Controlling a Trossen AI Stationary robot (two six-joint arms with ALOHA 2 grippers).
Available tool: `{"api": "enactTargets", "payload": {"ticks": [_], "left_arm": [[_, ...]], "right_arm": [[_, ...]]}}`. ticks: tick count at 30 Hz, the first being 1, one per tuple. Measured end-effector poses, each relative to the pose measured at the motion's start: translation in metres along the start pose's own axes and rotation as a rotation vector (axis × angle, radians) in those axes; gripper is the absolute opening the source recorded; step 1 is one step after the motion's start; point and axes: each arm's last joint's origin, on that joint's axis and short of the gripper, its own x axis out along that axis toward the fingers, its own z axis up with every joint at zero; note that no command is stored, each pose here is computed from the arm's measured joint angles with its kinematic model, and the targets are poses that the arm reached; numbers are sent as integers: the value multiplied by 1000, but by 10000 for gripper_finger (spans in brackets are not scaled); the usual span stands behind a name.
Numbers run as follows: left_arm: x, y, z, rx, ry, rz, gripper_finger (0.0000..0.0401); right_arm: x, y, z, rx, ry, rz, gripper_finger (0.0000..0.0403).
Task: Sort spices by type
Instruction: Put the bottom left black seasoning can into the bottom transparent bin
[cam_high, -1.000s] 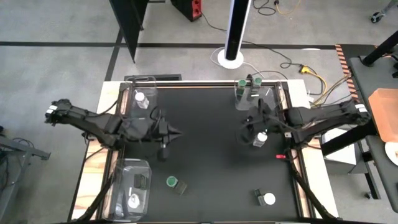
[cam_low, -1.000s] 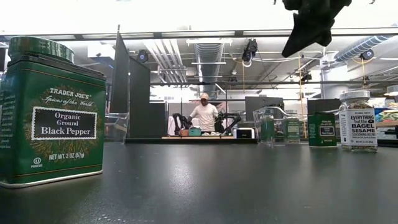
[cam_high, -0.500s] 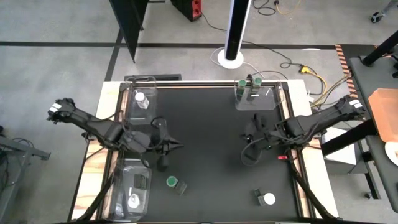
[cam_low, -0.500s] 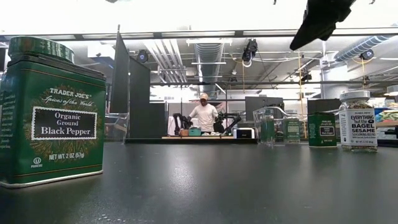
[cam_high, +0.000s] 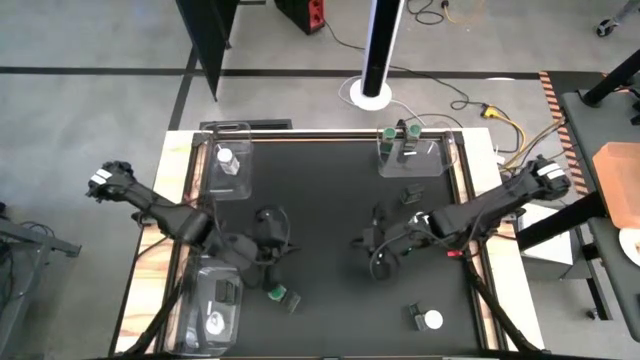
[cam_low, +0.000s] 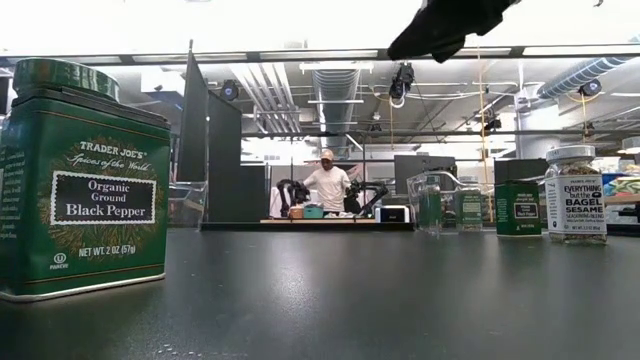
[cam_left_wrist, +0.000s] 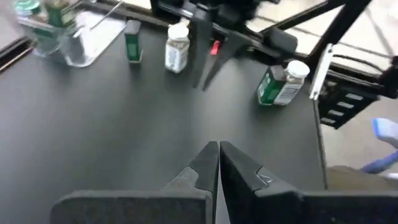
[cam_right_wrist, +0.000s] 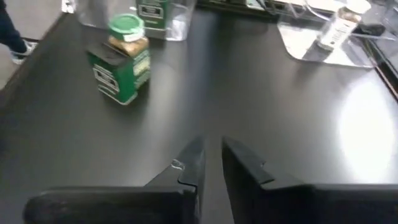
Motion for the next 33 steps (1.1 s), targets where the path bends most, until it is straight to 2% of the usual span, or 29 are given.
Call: {"api": "enactTargets", "payload": {"ticks": [5,9,15,20,24,29,33], "left_arm": [[-5,-31,-9,-19,56,53,0],[0,-59,-26,-37,104,69,0],[13,-96,-40,26,187,105,0],[15,-123,-43,98,281,156,0],[28,-146,-57,158,352,202,0],[49,-162,-69,111,442,312,0],[60,-170,-78,104,498,405,0]], "right_arm": [[3,11,-1,-14,-6,23,58],[-4,13,0,19,-16,37,72],[1,29,-3,0,-26,79,81],[15,41,-14,-26,19,93,60],[17,46,-16,14,29,78,39],[5,59,-16,11,-13,-8,12],[-9,69,-15,-6,-46,-9,9]]}}
